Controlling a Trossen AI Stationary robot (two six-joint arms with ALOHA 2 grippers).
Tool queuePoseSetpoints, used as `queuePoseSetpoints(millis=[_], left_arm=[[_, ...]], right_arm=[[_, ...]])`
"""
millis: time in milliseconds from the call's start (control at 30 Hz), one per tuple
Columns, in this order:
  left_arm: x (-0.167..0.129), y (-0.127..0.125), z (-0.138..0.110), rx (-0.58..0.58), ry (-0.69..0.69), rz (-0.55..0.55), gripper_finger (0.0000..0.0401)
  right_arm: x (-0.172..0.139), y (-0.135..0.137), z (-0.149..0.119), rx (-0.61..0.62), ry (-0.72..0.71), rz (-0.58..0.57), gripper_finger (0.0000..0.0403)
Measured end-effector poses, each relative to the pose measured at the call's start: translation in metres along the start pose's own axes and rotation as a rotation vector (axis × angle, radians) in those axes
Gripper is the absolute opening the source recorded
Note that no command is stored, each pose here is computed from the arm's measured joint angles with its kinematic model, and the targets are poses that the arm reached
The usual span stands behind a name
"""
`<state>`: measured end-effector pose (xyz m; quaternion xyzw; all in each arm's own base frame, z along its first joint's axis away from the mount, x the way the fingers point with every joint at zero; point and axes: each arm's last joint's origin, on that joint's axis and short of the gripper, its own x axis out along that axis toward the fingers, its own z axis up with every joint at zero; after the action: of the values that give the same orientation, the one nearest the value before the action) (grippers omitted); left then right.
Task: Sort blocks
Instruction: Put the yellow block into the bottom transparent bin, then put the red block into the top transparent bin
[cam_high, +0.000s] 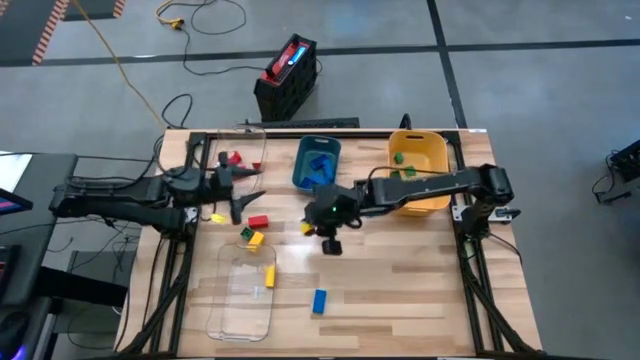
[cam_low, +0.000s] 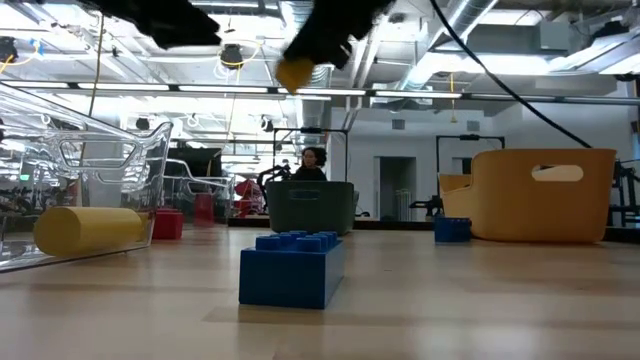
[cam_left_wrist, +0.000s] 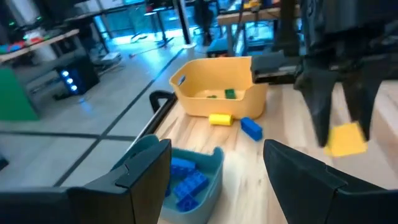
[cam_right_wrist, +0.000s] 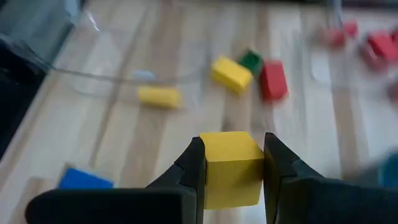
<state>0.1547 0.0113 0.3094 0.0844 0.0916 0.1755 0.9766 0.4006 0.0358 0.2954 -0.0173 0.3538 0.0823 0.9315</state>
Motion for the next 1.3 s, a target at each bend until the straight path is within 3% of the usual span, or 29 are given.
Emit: queuePoseSetpoints(millis=[200, 367, 567, 933, 1167, 1300], left_arm=[[-0.028, 0.005, 0.000, 0.017, -0.033, -0.055, 0.0248], [-0.045, 0.007, 0.000, 0.021, -0.074, -0.168, 0.0248], [-0.049, 0.008, 0.001, 0.010, -0.093, -0.173, 0.0248], [-0.049, 0.008, 0.000, -0.014, -0.084, -0.175, 0.0248], [-0.049, 0.008, 0.000, -0.021, -0.081, -0.176, 0.0248], [-0.044, 0.006, -0.002, -0.019, -0.078, -0.170, 0.0248]], right_arm=[[0.021, 0.028, 0.013, -0.123, -0.178, 0.044, 0.0088], [0.058, 0.030, 0.010, -0.156, -0.255, 0.111, 0.0088], [0.098, 0.032, 0.010, -0.198, -0.386, 0.170, 0.0094], [0.145, 0.030, 0.011, -0.266, -0.376, 0.172, 0.0133], [0.132, 0.024, 0.024, -0.259, -0.317, 0.160, 0.0240], [0.095, 0.022, 0.043, -0.325, -0.285, 0.014, 0.0261]])
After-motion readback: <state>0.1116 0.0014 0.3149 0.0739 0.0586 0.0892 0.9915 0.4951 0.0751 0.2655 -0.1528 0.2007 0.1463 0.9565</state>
